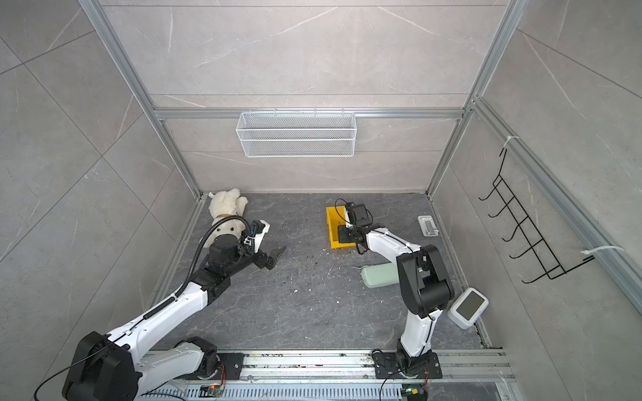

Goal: Put the screwdriver in the bin
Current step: Place the screwdriver into the bin.

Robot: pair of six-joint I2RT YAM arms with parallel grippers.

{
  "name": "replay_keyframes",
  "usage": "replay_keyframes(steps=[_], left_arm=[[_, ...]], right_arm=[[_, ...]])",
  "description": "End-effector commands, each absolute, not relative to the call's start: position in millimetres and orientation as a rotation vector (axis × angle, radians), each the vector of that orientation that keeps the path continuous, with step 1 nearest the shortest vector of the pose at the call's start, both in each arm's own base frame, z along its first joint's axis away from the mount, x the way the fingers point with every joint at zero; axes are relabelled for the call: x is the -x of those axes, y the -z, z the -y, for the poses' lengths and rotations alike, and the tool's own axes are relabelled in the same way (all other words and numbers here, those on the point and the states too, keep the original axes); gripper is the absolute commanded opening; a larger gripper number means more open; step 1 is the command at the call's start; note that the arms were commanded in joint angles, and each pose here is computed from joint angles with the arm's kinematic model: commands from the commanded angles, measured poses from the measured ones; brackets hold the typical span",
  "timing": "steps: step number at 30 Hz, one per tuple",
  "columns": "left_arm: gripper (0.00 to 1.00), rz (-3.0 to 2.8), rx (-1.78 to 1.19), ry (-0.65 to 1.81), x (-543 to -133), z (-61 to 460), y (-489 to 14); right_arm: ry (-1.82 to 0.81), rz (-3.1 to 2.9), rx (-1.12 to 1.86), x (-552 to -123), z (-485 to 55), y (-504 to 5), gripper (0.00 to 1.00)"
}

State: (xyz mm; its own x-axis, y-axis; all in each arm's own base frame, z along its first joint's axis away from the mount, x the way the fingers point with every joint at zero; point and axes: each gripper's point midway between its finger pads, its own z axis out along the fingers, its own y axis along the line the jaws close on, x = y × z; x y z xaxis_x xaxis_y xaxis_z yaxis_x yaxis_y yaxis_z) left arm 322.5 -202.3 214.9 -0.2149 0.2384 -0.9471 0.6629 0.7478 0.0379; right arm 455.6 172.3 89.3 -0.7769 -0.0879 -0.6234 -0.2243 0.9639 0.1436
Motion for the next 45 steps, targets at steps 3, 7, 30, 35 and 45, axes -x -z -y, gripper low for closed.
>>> replay_keyframes(steps=[3,7,30,35,45], left_arm=[[1.00,-1.756,-0.700,0.486,-319.6,204.3,-223.4],[1.00,-1.751,-0.702,0.471,-318.4,202.2,-226.2],[1.00,-1.724,-0.690,0.435,-312.7,194.4,-233.6],[1.00,-1.726,-0.671,0.404,-314.5,189.1,-233.1],[1.00,-1.873,-0.291,0.119,-334.0,85.1,-199.4]], right_arm=[[-0.271,-2.530,0.224,-461.2,-177.6,-76.6,0.38],[-0.271,-2.571,0.229,-464.3,-180.3,-67.6,0.31],[-0.222,-2.535,0.279,-506.9,-191.4,-65.4,0.36],[-0.231,-2.464,0.298,-495.4,-186.8,-91.6,0.50],[-0.210,-2.160,0.256,-437.5,-152.7,-174.3,0.79]])
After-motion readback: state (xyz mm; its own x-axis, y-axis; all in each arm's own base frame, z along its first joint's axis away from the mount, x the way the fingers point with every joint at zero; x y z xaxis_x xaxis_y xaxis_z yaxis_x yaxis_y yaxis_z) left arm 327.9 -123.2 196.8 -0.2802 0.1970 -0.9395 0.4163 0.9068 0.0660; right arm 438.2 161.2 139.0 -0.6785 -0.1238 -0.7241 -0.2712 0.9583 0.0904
